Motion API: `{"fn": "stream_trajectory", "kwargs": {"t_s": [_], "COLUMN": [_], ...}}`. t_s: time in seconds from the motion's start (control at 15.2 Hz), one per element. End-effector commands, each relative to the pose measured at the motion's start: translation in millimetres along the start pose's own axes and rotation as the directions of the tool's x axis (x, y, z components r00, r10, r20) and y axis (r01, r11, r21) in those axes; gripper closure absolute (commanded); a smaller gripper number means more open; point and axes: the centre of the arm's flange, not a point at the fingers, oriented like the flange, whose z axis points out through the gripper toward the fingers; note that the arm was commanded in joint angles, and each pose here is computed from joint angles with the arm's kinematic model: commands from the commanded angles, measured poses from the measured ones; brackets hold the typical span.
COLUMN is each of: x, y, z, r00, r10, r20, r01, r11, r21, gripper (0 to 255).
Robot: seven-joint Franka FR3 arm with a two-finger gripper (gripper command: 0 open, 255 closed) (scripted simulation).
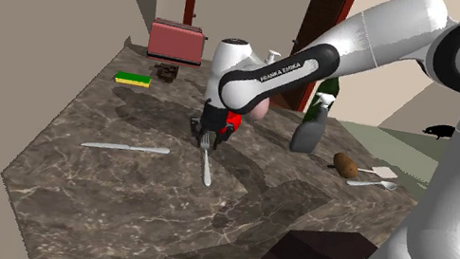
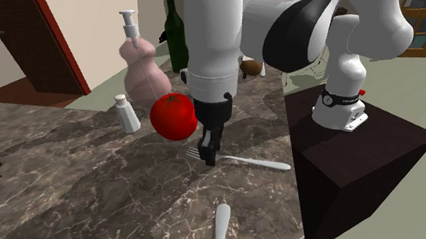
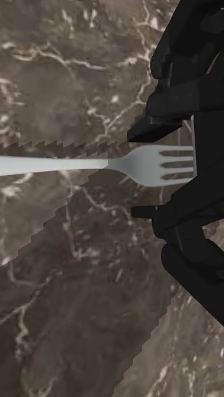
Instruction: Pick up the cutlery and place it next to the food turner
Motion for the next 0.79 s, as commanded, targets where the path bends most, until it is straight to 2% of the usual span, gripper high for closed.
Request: {"fn": "stream_trajectory", "kwargs": {"t_s": [0.0, 0.33, 0.73], "x": [-1.6, -2.1, -0.1], "y": [-3.6, -3.4, -3.6], "z": [3.5, 3.4, -28.2], "r00": [1.0, 1.0, 1.0], "r10": [-0.005, -0.005, -0.005], "r20": [-0.003, -0.003, -0.003], "r01": [0.005, 0.005, 0.005], "r11": [1.0, 1.0, 1.0], "r21": [0.013, 0.013, 0.013], "gripper": [255, 255, 255]}}
